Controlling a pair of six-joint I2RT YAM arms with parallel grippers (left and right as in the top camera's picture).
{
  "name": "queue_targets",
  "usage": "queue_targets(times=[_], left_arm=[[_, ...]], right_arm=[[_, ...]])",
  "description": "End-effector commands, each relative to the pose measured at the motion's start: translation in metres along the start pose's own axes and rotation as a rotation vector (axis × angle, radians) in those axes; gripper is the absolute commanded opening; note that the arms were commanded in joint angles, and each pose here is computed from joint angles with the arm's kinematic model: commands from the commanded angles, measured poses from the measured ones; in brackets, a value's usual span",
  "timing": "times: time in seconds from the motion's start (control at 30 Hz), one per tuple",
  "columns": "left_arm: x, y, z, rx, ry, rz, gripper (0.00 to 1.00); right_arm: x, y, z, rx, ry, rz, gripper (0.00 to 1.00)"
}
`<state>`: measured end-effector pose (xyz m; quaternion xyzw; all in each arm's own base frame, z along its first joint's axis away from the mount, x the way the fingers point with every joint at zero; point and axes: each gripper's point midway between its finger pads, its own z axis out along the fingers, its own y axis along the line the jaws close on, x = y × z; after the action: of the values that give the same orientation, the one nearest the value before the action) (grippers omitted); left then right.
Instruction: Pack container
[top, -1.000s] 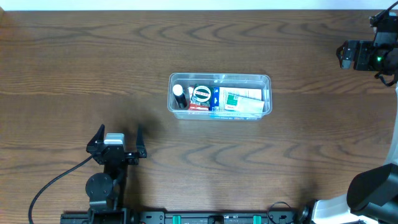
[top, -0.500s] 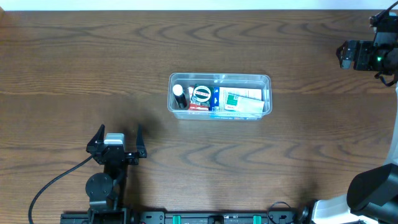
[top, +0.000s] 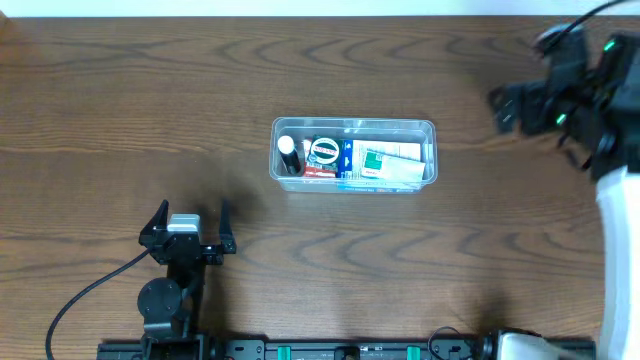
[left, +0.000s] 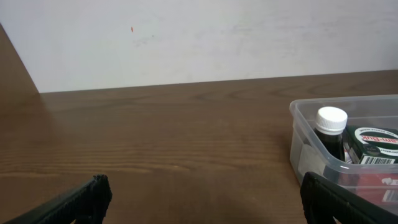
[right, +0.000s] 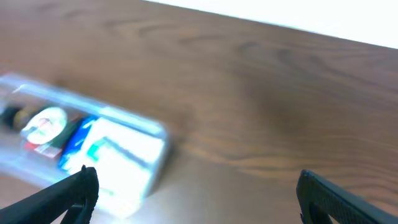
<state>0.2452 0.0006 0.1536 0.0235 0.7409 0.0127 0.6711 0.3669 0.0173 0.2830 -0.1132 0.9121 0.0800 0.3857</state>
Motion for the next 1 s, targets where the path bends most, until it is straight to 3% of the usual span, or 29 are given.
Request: queue_targets(times=[0.0, 0.37, 0.67, 0.83, 0.97], left_arm=[[0.015, -0.003, 0.001, 0.016, 0.046, -0.019, 0.98], [0.015, -0.003, 0.001, 0.016, 0.046, -0.019, 0.98], [0.015, -0.003, 0.001, 0.016, 0.046, -0.019, 0.98], [0.015, -0.003, 0.001, 0.016, 0.046, -0.019, 0.98], [0.015, -0.003, 0.001, 0.016, 0.046, -0.019, 0.98]], right_arm=[[0.030, 0.034, -0.007, -0.055, 0.021, -0.039, 0.99], [0.126, 0.067, -0.037, -0.044, -0.084, -0.134, 0.99], [0.105, 0.078, -0.075, 0.029, -0.660, -0.272, 0.99], [0.110, 0.078, -0.073, 0.049, -0.796, -0.291, 0.99], [0.122, 0.073, -0.055, 0.057, -0.809, -0.264, 0.99]])
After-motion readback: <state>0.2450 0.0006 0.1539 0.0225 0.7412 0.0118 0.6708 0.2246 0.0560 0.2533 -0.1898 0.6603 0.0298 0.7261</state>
